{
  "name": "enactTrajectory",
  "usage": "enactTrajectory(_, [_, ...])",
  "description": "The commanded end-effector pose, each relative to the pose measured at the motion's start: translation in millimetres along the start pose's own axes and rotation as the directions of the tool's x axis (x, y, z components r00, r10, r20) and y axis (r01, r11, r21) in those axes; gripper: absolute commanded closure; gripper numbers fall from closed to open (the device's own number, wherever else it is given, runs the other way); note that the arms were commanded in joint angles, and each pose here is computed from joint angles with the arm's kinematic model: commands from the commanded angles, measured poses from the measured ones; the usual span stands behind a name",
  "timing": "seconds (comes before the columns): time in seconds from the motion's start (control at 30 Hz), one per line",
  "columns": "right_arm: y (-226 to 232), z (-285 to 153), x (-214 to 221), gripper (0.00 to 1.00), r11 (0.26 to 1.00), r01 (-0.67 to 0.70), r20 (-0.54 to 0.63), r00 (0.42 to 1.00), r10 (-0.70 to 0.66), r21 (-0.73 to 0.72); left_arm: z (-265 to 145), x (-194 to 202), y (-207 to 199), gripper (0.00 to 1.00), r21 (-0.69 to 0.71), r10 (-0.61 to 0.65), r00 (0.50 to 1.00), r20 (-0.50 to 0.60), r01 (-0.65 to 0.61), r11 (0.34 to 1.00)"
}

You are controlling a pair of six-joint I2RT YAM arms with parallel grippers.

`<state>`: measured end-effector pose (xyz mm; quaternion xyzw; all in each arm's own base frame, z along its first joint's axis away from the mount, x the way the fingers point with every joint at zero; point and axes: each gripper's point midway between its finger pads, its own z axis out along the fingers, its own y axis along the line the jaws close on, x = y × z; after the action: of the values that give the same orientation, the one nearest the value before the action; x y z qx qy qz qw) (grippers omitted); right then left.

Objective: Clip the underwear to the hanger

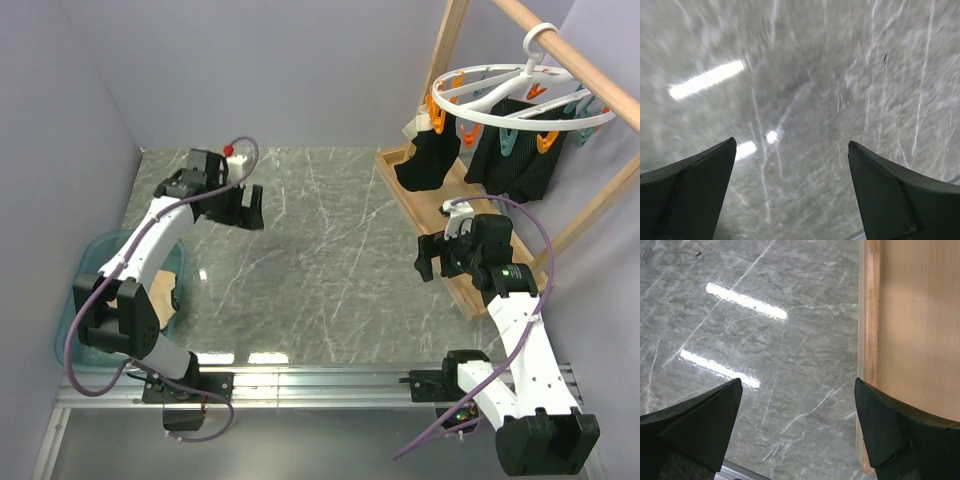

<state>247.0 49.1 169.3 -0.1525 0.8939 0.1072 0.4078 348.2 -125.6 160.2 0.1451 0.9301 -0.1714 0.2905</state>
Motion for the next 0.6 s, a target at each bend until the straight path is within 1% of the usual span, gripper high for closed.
enactTrajectory(0.0, [1,-5,-8,0.0,1.0,0.021,0.021,1.0,-0.021,0.005,-37,-55,-3,0.01,-0.039,0.086,0.986,0.141,-0.081,0.996])
enactTrajectory(0.1, [0,-7,-11,0.0,1.0,0.028,0.026,0.999,-0.028,0.009,-68,-74,7,0.01,-0.095,0.136,0.97,0.202,-0.119,0.988])
enactTrajectory(0.13, [0,-7,-11,0.0,0.999,0.031,0.028,0.999,-0.031,0.011,-81,-75,10,0.01,-0.112,0.17,0.961,0.217,-0.149,0.982])
enactTrajectory(0.2, [0,-8,-13,0.0,0.999,0.039,0.033,0.999,-0.039,0.011,-101,-78,27,0.01,-0.152,0.181,0.955,0.237,-0.148,0.977])
enactTrajectory(0.23, [-1,-9,-12,0.0,0.999,0.044,0.029,0.999,-0.044,0.013,-115,-70,44,0.01,-0.183,0.181,0.959,0.22,-0.142,0.973])
enactTrajectory(0.3, [-2,-9,-14,0.0,0.999,0.047,0.028,0.998,-0.048,0.015,-131,-61,60,0.01,-0.189,0.176,0.963,0.204,-0.138,0.972])
enactTrajectory(0.33, [-1,-10,-14,0.0,0.999,0.052,0.024,0.998,-0.052,0.013,-148,-58,83,0.01,-0.239,0.187,0.962,0.2,-0.137,0.961])
enactTrajectory(0.37, [-1,-10,-15,0.0,0.999,0.052,0.026,0.998,-0.052,0.01,-153,-42,90,0.01,-0.239,0.168,0.974,0.15,-0.129,0.963])
enactTrajectory(0.4, [0,-10,-15,0.0,0.998,0.055,0.03,0.998,-0.055,0.006,-161,-35,99,0.01,-0.252,0.172,0.976,0.131,-0.135,0.958])
enactTrajectory(0.43, [1,-9,-16,0.0,0.999,0.054,0.033,0.998,-0.054,0.002,-170,-27,110,0.01,-0.282,0.213,0.972,0.102,-0.177,0.943])
enactTrajectory(0.47, [2,-9,-16,0.0,0.999,0.052,0.032,0.998,-0.052,-0.004,-183,-14,128,0.01,-0.322,0.19,0.978,0.083,-0.154,0.934])
enactTrajectory(0.5, [2,-9,-16,0.0,0.999,0.052,0.031,0.998,-0.051,-0.006,-189,-1,135,0.01,-0.332,0.186,0.981,0.051,-0.159,0.93])
enactTrajectory(0.53, [2,-9,-16,0.0,0.999,0.053,0.027,0.998,-0.052,-0.012,-192,14,144,0.01,-0.351,0.208,0.978,0.003,-0.194,0.916])
enactTrajectory(0.57, [2,-7,-15,0.0,0.998,0.053,0.019,0.998,-0.053,-0.015,-201,30,160,0.01,-0.384,0.177,0.984,-0.02,-0.171,0.907])
